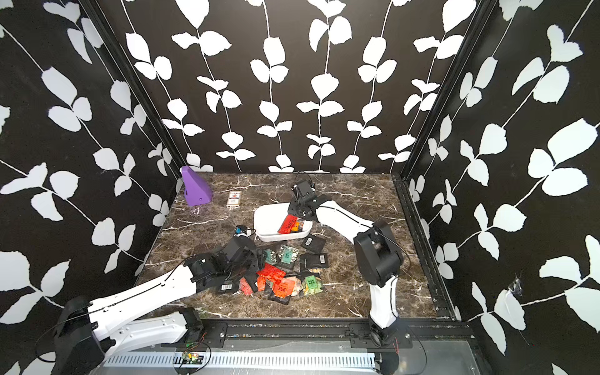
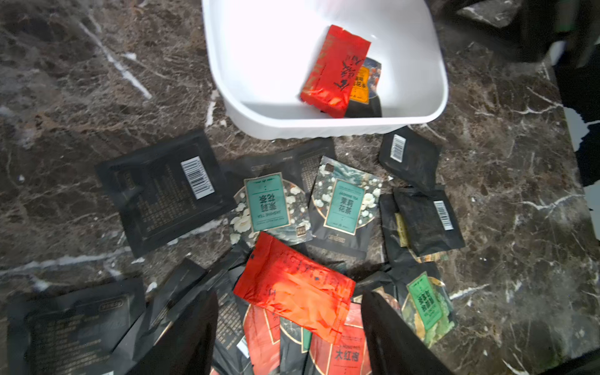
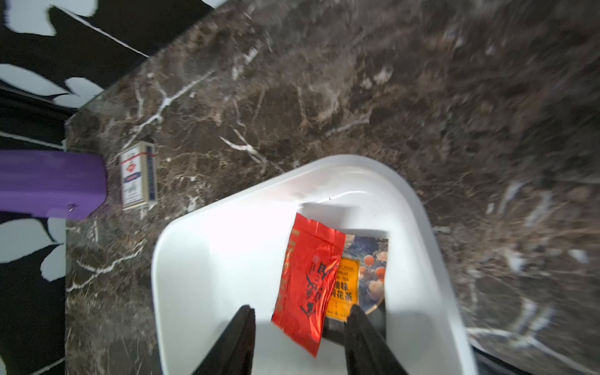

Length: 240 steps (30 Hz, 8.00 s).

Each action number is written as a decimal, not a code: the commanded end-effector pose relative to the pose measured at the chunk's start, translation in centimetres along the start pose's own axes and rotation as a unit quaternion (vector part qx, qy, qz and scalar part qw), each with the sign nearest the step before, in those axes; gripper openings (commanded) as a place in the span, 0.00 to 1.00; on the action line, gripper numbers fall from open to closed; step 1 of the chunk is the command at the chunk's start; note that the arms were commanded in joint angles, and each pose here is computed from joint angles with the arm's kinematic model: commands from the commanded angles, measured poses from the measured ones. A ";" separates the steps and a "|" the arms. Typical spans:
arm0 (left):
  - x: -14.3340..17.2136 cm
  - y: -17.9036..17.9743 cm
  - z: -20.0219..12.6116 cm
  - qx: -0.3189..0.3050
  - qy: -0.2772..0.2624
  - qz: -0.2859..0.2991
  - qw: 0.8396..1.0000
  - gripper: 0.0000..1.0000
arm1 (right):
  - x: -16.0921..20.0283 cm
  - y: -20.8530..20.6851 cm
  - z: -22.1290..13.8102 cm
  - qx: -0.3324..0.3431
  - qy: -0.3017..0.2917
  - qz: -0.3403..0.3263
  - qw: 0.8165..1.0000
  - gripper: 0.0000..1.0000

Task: Put the tea bags into the storage box
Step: Place the tea bag in the storage box, then pick up the tea bag from the center of the board, then place the tea bag in the storage box, then pick up the tea bag from the center of the board.

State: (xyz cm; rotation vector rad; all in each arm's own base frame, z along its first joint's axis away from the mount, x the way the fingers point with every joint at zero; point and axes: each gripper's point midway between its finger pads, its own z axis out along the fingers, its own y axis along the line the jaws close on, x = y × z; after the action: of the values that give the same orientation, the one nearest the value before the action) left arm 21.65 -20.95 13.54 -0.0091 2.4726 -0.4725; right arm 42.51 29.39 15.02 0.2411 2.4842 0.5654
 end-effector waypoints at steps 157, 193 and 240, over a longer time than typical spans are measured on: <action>0.6 3.4 0.2 0.016 -0.038 -0.085 0.996 0.70 | 1.0 6.0 -4.6 -0.120 0.026 -0.037 0.992 0.00; 4.0 -14.6 4.2 0.203 0.096 0.018 0.974 0.00 | 10.5 -11.0 -16.3 0.003 0.021 -0.026 0.999 0.54; 9.8 -10.7 13.3 0.053 0.175 0.050 0.982 0.00 | 19.9 -16.1 -6.5 0.028 0.103 0.059 0.993 0.44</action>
State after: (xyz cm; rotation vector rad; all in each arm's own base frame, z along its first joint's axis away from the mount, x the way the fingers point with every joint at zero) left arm 20.62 -37.74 2.51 0.2716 2.7285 -0.6763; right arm 21.52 18.49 3.24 0.3602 2.7270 0.5913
